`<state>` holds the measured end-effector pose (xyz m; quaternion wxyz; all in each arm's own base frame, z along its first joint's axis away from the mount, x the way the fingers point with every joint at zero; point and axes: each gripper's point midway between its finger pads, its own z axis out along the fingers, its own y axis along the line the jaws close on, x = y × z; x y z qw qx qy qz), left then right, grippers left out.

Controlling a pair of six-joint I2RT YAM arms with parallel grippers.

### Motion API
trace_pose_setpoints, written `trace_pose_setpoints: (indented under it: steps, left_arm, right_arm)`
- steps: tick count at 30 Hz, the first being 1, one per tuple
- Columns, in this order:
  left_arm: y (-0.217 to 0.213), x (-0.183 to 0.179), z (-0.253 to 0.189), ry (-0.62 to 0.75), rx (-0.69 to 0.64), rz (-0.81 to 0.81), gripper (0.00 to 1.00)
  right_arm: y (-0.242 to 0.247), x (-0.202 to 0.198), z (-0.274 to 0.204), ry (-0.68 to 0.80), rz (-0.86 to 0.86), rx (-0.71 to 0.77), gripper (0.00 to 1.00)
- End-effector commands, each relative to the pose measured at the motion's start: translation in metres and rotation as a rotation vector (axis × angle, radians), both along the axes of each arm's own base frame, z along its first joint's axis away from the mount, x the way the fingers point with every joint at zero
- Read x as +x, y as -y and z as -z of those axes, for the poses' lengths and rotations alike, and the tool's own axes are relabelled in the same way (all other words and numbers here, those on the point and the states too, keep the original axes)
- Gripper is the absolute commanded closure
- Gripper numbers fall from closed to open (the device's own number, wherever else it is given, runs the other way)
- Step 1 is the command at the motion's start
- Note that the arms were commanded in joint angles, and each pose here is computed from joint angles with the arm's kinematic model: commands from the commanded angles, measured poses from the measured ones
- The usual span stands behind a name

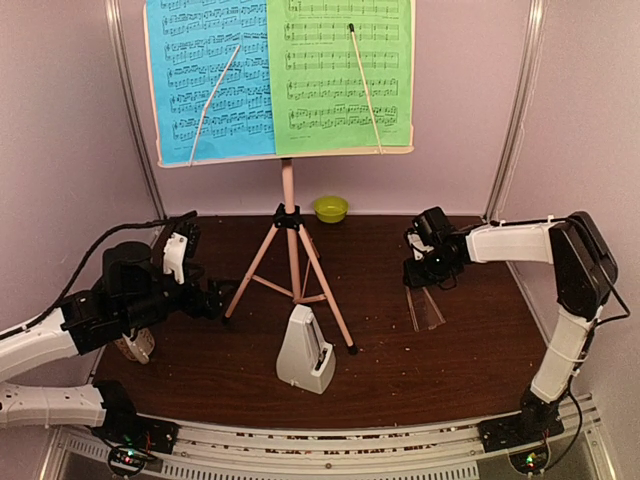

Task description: Set up the instrument practice props

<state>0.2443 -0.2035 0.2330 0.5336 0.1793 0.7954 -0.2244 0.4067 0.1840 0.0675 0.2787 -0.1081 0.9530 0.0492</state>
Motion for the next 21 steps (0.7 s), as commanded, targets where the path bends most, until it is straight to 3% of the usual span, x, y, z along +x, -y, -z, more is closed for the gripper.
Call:
trace_pose_setpoints:
  steps: [1, 6, 11, 14, 17, 21]
  left_arm:
    - [0.006, 0.005, -0.003, 0.017, -0.045, 0.001, 0.02]
    - [0.009, 0.006, 0.004, 0.007, -0.030, 0.008, 0.02]
    - [0.015, 0.004, 0.009, 0.006, -0.007, 0.050, 0.02]
    - [0.022, -0.001, 0.013, -0.002, -0.007, 0.101, 0.02]
    - [0.028, -0.007, 0.016, -0.006, -0.009, 0.139, 0.02]
    - [0.035, -0.018, 0.016, 0.005, -0.007, 0.177, 0.02]
  right_arm:
    - [0.014, 0.014, 0.003, -0.003, 0.026, -0.080, 0.95]
    - [0.021, 0.026, 0.007, -0.007, 0.052, -0.122, 0.86]
    - [0.020, 0.032, 0.002, 0.002, 0.042, -0.116, 0.52]
    - [0.015, 0.033, -0.010, 0.024, 0.015, -0.088, 0.39]
    - [0.012, 0.034, -0.026, 0.057, 0.006, -0.056, 0.31]
    - [0.001, 0.030, -0.051, 0.103, -0.030, 0.019, 0.29]
